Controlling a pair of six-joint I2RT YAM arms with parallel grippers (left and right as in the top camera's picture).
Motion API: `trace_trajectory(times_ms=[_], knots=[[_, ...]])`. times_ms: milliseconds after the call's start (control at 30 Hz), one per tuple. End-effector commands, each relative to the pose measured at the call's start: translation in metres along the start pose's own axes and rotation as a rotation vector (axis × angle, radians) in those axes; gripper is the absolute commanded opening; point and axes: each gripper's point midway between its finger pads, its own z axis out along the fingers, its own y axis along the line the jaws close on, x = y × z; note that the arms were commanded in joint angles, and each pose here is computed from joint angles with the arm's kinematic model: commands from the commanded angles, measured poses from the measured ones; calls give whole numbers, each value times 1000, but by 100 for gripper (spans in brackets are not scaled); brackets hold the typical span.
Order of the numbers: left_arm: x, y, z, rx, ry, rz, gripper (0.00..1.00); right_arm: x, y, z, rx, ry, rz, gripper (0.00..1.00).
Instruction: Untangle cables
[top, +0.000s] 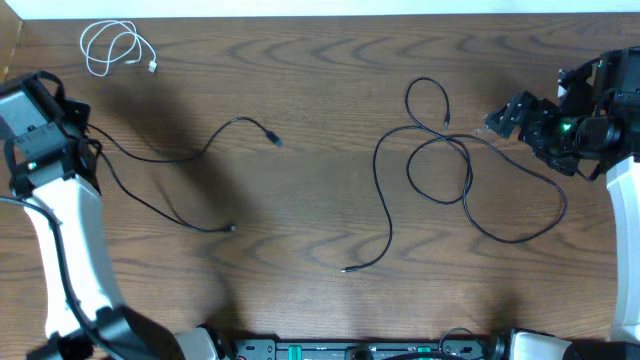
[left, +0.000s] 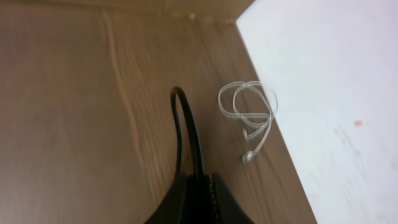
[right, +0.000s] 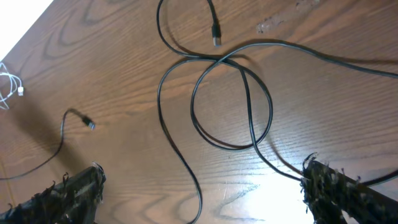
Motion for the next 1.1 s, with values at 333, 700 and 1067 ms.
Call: trace_trajectory(times_ms=[333,700,1067], knots=[[-55,16,106,70,-154,180,8,0,-5,2,42,-4,-14,99],[-75,34,150,47,-225,308,67,0,1,4,35,-8,-2,99],[-36,67,152,-62,-42,318,95,18,30,14,8,28,-95,99]])
